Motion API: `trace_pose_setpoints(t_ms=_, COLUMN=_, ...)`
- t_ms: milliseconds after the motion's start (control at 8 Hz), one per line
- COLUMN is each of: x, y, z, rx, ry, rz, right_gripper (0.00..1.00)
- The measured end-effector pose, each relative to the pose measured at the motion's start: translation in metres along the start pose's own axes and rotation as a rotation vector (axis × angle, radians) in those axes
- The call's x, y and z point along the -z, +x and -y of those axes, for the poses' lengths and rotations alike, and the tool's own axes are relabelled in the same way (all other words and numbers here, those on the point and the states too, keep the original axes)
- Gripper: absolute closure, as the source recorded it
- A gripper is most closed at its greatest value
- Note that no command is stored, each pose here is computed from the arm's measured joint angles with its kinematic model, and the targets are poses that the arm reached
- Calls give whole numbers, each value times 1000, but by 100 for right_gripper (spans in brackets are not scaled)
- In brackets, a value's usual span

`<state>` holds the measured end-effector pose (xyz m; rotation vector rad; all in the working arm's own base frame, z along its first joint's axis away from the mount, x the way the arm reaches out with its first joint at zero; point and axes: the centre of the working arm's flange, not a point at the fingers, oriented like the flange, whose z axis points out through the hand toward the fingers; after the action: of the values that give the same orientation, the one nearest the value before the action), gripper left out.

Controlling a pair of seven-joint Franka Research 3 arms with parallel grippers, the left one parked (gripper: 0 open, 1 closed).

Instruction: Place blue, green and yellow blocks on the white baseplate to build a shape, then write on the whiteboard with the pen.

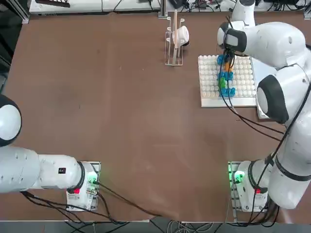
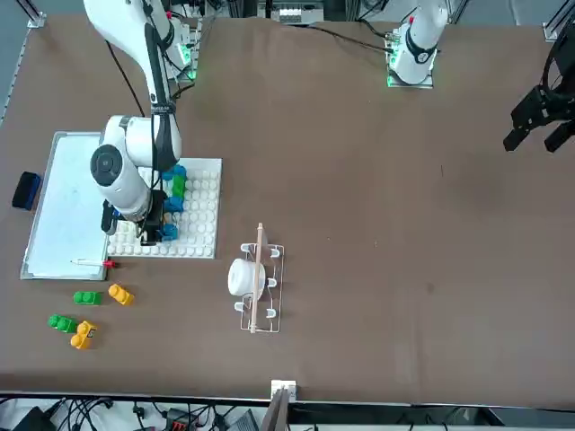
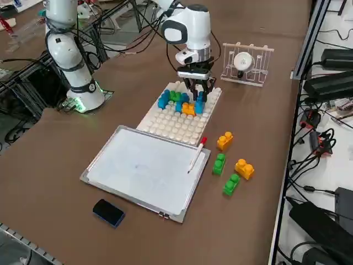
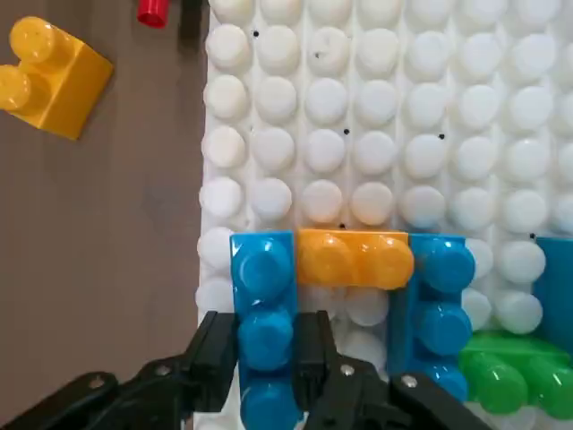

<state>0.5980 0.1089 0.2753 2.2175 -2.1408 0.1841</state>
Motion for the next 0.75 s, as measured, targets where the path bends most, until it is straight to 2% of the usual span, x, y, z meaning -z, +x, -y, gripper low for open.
trace_pose_setpoints(t_ms=750, x=-10, y=1, z=1, rx=-48, ry=2, rz=21, right_gripper=64)
